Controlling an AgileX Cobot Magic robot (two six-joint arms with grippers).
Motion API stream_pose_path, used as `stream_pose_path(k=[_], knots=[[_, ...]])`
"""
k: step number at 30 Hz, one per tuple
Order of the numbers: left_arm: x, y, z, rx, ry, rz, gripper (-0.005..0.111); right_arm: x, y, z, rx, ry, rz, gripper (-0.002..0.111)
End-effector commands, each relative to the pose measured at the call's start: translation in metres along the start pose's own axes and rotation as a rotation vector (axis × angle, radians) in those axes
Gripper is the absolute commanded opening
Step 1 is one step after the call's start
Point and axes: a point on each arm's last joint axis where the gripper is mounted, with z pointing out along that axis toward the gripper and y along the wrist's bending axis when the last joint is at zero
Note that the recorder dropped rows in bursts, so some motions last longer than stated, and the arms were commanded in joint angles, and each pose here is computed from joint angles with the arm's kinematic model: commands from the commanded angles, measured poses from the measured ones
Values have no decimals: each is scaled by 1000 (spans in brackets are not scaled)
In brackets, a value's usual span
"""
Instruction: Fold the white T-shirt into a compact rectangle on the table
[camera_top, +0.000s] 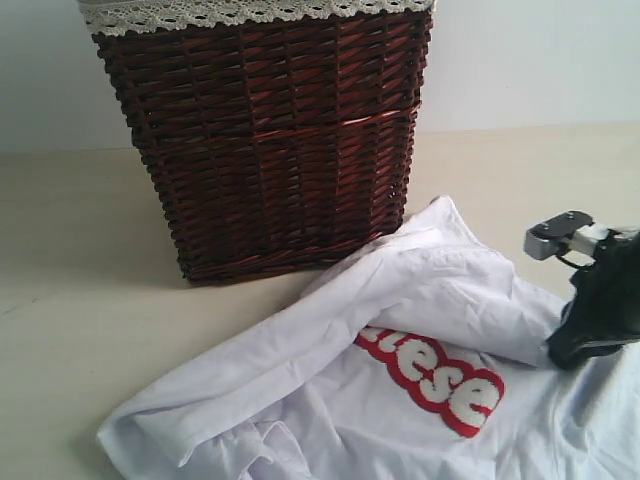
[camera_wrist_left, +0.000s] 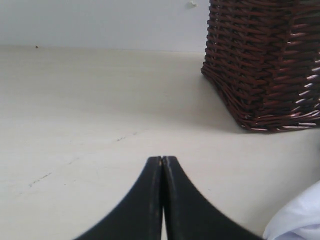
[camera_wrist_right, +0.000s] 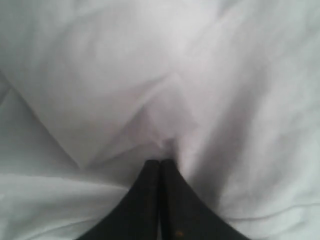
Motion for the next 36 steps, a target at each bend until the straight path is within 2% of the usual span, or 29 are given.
stream_pose_path(k=[1, 6, 10, 15, 17, 20, 21, 23, 27, 36], knots=[[0, 0, 0, 7, -9, 7, 0, 31, -28, -16, 66, 90, 12, 0], [0, 0, 0, 7, -9, 7, 0, 55, -43, -36, 59, 97, 96, 0], [0, 0, 0, 7, -9, 7, 0, 64, -40, -47, 10, 116, 124, 0], [0, 0, 0, 7, -9, 7, 0, 44, -28, -73, 29, -142, 67, 1], [0, 0, 0, 7, -9, 7, 0, 35, -20, -86, 13, -264, 3, 9], [0, 0, 0, 7, -9, 7, 0, 25, -10, -96, -32, -386, -47, 37], [0, 0, 0, 7, -9, 7, 0, 24, -10, -97, -36, -398, -46, 46], [0, 0, 0, 7, -9, 7, 0, 25, -13, -89, -56, -375, -14, 52], [0, 0, 0, 7, -9, 7, 0, 29, -21, -65, -123, -281, 52, 50], [0, 0, 0, 7, -9, 7, 0, 33, -32, -29, -202, -209, 107, 46]])
